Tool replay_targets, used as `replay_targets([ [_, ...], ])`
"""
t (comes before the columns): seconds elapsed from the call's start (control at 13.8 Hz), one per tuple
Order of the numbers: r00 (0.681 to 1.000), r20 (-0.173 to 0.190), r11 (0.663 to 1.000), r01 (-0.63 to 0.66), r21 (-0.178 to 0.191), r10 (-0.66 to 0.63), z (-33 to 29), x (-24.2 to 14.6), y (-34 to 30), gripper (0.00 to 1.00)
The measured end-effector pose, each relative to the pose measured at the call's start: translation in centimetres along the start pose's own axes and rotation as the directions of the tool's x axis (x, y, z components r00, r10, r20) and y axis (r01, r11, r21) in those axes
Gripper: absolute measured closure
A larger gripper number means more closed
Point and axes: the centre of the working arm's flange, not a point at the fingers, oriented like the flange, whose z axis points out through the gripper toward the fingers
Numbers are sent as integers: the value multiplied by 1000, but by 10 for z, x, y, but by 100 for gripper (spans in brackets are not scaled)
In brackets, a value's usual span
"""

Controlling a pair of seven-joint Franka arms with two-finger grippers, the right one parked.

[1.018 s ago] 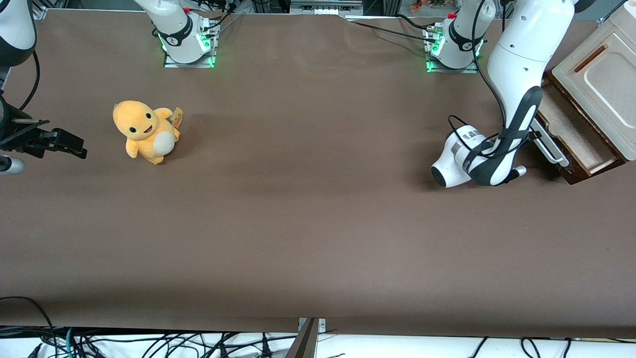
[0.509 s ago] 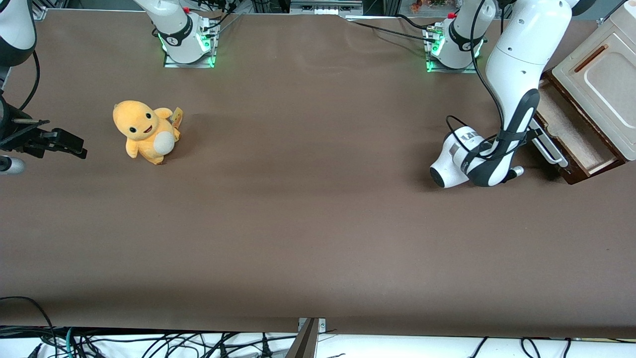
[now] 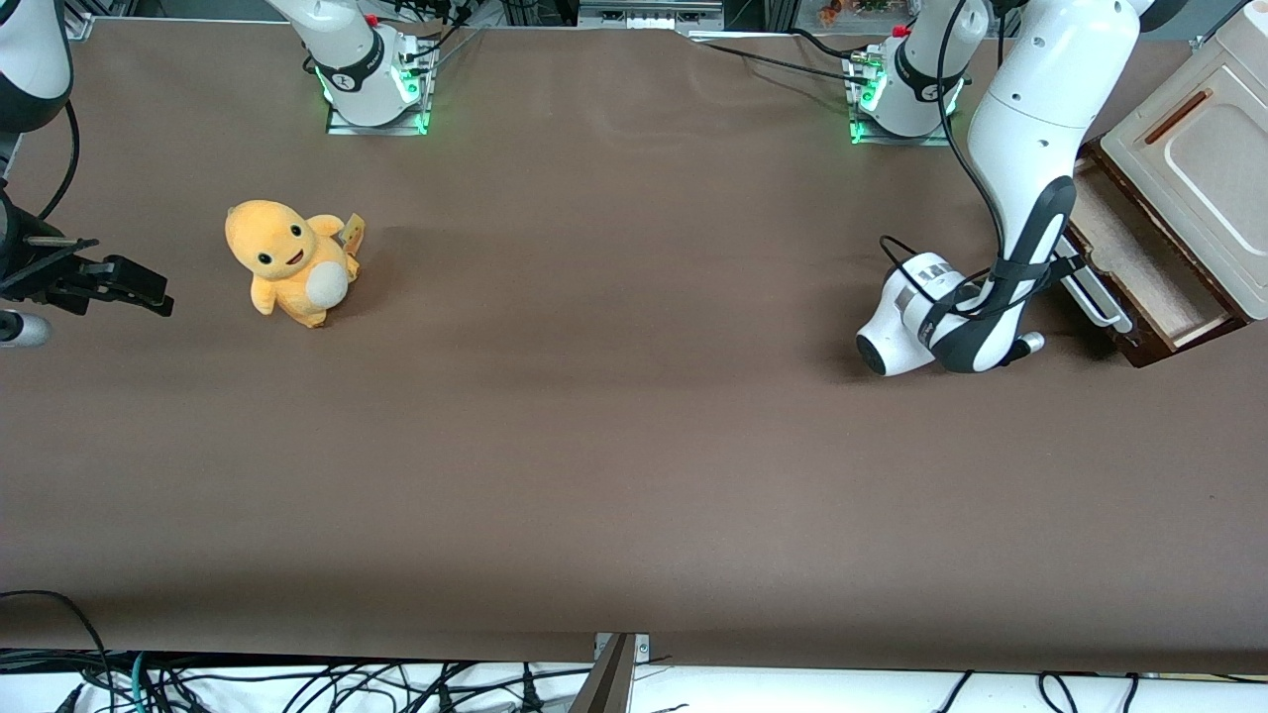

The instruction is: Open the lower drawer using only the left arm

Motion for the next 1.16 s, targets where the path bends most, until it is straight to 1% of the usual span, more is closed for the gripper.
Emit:
replay_targets([
  [0.36, 1000, -20, 1000, -19, -14, 19, -38, -5, -14, 0],
  [0.44, 999, -22, 999, -33, -28, 33, -47, -4, -18, 0],
  [0.51, 999, -17, 998, -46, -51, 45, -57, -4, -23, 0],
  [0.58, 998, -4, 995, -56, -82, 55, -67, -5, -27, 0],
  [0.65, 997, 12, 991, -68, -117, 70, -76, -5, -32, 0],
  [0.73, 996, 26, 983, -85, -161, 91, -87, -4, -39, 0],
  [0.87, 991, 45, 960, -109, -258, 125, -108, 1, -55, 0],
  [1.02, 984, 56, 916, -135, -379, 168, -127, 13, -76, 0],
  [1.16, 971, 51, 845, -177, -504, 234, -130, 35, -99, 0],
])
